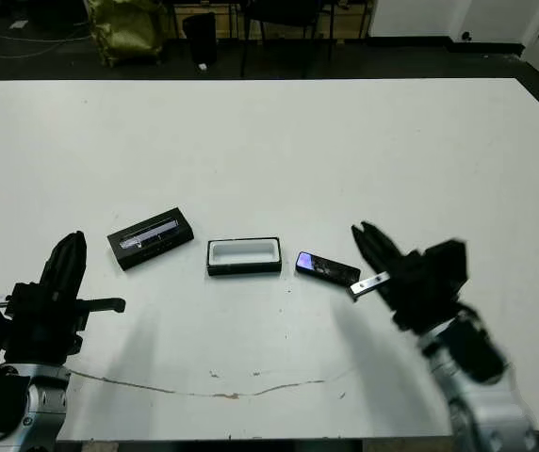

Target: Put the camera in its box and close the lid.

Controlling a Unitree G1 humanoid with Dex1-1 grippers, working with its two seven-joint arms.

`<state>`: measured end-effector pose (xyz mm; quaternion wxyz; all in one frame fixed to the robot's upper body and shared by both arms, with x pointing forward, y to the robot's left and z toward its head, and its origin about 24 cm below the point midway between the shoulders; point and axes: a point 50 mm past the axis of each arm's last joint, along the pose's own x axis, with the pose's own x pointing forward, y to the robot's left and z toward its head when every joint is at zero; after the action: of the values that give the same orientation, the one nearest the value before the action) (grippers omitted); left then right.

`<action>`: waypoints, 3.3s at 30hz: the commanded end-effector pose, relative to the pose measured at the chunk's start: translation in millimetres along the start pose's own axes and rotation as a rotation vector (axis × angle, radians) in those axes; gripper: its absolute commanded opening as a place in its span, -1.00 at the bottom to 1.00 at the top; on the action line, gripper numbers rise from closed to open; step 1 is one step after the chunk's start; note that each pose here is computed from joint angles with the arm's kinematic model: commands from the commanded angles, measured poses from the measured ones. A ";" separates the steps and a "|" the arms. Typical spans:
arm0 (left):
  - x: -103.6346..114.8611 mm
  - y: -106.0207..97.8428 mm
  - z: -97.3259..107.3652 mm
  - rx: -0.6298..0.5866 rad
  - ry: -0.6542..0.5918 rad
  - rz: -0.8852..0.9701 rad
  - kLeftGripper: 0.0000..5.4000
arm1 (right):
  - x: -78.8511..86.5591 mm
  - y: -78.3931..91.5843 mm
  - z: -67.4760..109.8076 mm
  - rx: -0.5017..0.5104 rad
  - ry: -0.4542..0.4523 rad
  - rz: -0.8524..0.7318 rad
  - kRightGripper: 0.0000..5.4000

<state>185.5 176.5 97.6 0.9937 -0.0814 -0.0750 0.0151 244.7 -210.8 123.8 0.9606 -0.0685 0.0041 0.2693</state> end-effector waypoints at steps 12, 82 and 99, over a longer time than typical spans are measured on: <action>-2.9 0.5 -5.0 0.021 0.046 0.013 -1.00 | 25.4 -37.2 7.7 -0.185 0.190 0.356 0.04; -4.4 -0.4 -7.8 0.027 0.062 -0.009 -1.00 | 28.2 -26.2 -56.9 -0.082 0.533 0.591 0.92; -3.9 -1.7 -7.6 0.026 0.060 -0.008 -1.00 | 27.7 -23.2 -68.4 -0.172 0.525 0.545 -0.47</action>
<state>183.6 172.4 94.6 0.9954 -0.0751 -0.0582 0.0079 289.3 -222.2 74.3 0.8152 -0.2159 0.2144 0.4927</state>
